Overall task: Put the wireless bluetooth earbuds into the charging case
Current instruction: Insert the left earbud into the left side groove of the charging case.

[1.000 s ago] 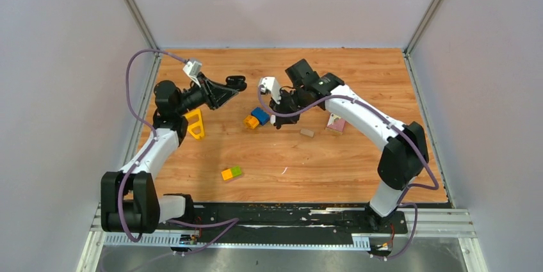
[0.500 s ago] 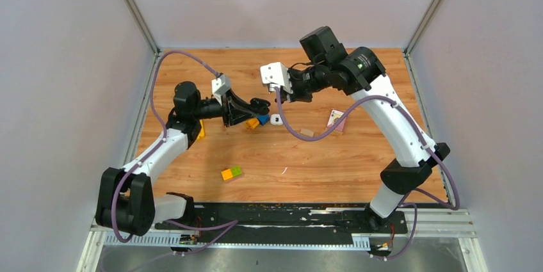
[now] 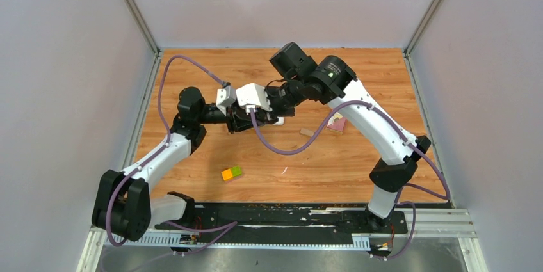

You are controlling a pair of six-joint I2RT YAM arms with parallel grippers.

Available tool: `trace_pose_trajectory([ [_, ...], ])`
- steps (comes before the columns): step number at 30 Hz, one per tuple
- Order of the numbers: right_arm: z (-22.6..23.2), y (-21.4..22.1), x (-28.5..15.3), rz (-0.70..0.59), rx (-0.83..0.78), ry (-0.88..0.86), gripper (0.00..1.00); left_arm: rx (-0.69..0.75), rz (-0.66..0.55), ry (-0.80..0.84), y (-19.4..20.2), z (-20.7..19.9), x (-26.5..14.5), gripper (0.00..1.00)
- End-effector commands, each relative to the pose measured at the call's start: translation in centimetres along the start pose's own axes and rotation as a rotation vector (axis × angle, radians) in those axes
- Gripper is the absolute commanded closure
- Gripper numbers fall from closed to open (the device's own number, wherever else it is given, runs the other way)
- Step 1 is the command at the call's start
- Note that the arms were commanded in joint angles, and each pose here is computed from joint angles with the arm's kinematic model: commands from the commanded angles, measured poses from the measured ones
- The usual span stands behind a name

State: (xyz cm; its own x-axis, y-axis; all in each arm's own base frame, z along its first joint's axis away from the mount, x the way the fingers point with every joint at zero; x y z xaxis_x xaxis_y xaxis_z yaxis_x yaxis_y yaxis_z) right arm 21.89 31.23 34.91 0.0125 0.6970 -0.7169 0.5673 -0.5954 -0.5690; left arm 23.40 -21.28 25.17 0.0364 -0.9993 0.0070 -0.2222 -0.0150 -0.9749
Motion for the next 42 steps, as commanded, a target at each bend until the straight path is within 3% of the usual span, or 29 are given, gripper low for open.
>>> trace_pose_trajectory([
  [1,0.1,-0.9,-0.5,0.016,-0.01,0.024,1.0,0.086,-0.053,0.04,-1.5,-1.3,0.3,1.0],
  [21,-1.2,0.1,1.0,0.08,0.026,0.064,1.0,0.117,-0.077,0.067,-1.8,-1.9,0.7,1.0],
  [40,-1.2,-0.4,1.8,0.031,0.065,0.053,1.0,0.098,-0.095,0.037,-2.1,-1.6,0.8,1.0],
  [42,-1.2,-0.4,1.8,0.03,0.073,0.054,0.93,0.1,-0.098,0.035,-2.2,-1.6,0.8,1.0],
])
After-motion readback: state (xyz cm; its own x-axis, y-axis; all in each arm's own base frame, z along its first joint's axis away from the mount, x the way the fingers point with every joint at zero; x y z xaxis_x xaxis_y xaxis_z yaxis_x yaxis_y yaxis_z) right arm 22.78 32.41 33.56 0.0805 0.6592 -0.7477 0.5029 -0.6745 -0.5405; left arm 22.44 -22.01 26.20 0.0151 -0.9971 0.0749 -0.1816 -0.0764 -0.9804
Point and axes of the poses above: each gripper's point midway between its finger pads, its own x axis out along the fingers, its own z axis along the line the jaws close on, y = z × x, the point moved 4 cm from there along -x, back along the fingers, and after that the axes turned 10 degrees about -x, right-handed, at the moved point
